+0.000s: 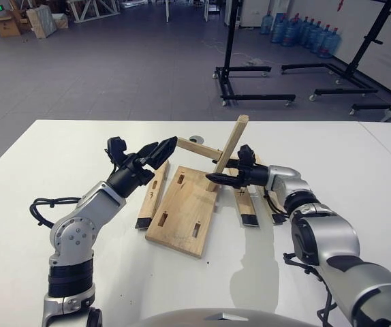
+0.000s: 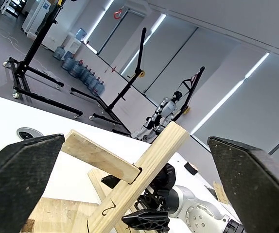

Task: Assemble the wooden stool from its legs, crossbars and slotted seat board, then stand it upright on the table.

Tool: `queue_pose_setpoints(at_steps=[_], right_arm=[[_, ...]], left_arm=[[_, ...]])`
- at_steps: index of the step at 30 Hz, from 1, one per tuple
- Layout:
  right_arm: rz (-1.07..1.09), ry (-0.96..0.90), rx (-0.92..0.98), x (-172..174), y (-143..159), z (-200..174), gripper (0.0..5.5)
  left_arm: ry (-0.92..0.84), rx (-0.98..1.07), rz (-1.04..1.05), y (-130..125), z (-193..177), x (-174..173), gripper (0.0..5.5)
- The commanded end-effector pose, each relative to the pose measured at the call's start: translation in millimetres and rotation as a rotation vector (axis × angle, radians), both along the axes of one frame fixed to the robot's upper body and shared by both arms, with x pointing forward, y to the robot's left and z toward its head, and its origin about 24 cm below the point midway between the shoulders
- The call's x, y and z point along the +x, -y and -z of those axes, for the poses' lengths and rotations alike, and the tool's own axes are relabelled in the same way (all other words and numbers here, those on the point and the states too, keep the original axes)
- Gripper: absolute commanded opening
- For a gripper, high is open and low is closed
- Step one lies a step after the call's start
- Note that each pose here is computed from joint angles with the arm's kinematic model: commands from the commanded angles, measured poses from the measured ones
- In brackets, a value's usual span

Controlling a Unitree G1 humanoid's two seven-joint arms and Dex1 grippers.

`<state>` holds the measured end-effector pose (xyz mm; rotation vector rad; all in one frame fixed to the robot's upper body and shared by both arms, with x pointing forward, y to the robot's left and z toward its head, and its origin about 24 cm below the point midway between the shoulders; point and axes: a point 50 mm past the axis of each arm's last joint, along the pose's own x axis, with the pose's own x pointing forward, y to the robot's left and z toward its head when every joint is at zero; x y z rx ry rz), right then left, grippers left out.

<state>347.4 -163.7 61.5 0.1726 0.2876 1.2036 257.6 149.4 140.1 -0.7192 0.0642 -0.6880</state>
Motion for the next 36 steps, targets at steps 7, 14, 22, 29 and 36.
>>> queue_pose_setpoints(at_steps=[7,14,22,29,36], right_arm=[[0.175,0.214,-0.072,-19,81,-41,5.13],[0.799,0.132,-0.321,-74,67,-27,5.13],[1.055,-0.115,-0.597,-85,64,-27,5.13],[1.001,-0.266,-0.541,-93,56,-12,5.13],[1.0,-0.26,-0.593,-90,59,0,5.13]], left_arm=[[0.036,-0.001,-0.072,-11,-13,2,5.4],[-0.022,0.006,-0.408,-36,-3,-11,5.4],[-0.071,0.049,-0.55,-49,6,-16,5.4],[-0.065,0.056,-0.521,-44,5,-10,5.4],[-0.07,0.049,-0.516,-42,6,-9,5.4]])
